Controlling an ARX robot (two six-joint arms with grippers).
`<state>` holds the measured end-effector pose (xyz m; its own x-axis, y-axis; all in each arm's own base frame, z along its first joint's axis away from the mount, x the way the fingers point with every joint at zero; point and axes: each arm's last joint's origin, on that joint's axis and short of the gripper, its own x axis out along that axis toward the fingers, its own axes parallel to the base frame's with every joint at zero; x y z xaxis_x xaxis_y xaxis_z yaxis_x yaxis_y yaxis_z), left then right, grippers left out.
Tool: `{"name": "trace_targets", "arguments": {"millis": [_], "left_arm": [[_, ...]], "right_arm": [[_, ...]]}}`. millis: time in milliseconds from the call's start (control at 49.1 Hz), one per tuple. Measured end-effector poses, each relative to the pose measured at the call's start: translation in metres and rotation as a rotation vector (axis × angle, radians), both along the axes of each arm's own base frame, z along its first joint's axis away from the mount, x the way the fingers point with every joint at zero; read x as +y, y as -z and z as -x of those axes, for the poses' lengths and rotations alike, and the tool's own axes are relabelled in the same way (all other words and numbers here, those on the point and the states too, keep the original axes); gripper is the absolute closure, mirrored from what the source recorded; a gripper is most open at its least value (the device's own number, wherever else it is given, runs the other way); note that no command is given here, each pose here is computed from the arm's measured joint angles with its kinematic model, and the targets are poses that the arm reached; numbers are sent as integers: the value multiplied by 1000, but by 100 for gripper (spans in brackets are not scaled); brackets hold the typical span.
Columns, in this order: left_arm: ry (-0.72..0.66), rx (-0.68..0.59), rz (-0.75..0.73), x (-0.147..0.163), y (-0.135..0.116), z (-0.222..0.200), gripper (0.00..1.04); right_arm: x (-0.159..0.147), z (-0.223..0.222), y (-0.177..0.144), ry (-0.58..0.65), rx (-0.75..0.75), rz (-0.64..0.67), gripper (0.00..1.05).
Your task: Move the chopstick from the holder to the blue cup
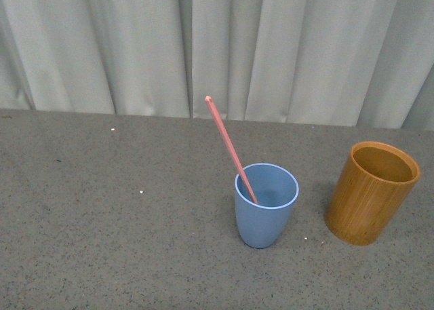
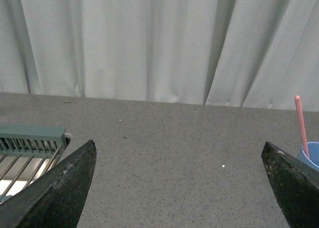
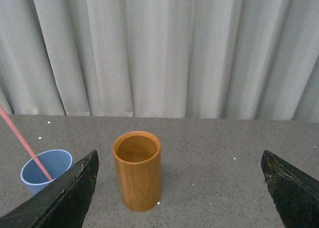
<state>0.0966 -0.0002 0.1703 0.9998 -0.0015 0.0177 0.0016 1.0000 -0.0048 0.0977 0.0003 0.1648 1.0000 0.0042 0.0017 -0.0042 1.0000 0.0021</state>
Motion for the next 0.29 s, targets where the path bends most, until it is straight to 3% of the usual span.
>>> {"name": "trace_targets", "arguments": {"millis": [285], "left_arm": [[0,0,0,0,0,0,7]], "right_arm": [[0,0,0,0,0,0,10]]}}
